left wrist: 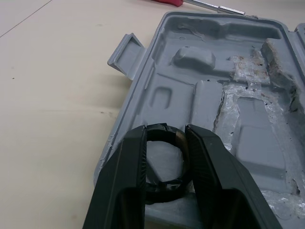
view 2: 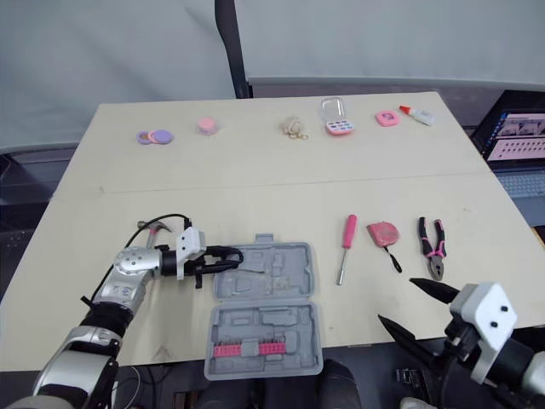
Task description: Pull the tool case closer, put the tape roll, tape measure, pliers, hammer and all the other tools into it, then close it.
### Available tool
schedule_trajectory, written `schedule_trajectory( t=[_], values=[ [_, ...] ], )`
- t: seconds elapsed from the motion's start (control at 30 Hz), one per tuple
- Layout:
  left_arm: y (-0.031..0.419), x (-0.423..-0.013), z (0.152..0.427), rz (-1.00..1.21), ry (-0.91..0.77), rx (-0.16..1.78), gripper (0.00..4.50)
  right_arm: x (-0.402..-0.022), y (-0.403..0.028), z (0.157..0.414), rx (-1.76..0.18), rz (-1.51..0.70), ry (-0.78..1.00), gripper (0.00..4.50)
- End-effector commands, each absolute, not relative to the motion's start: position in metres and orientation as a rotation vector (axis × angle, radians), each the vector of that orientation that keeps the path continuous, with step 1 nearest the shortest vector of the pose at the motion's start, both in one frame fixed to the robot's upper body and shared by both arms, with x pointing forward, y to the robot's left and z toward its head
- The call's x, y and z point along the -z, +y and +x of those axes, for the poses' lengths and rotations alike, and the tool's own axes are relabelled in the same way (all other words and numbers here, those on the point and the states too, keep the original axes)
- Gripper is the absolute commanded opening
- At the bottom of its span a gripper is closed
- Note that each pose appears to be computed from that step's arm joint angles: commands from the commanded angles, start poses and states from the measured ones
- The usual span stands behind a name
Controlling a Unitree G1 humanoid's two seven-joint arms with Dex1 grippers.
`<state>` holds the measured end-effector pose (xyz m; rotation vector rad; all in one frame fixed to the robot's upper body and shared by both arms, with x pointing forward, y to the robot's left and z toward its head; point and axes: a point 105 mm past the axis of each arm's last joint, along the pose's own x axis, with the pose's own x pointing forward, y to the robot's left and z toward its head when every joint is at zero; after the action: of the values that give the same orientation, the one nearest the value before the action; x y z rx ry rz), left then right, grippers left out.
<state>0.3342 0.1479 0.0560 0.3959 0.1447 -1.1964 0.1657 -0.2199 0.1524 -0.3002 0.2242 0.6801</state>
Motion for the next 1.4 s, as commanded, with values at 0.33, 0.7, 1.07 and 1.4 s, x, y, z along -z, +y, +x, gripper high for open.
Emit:
schedule_trajectory(
  t=[0.33,0.7,1.07,1.4],
  values=[
    [0.186,-0.14,0.304,0.143,0.07,1.145,1.4,-0.152,-0.221,0.179,-0.733,-0.31,0.196,4.5],
    [0.243,-0.106,0.204,0.081,0.262,0.933,1.4,-0.137,-0.214,0.187,-0.806,-0.274,0.222,4.5],
    [0.256,-0.073,0.116,0.015,0.354,0.745,1.4,-0.112,-0.212,0.17,-0.85,-0.271,0.338,4.5],
    [0.261,-0.081,0.132,0.03,0.272,0.695,1.4,-0.111,-0.215,0.168,-0.834,-0.261,0.344,4.5]
  ],
)
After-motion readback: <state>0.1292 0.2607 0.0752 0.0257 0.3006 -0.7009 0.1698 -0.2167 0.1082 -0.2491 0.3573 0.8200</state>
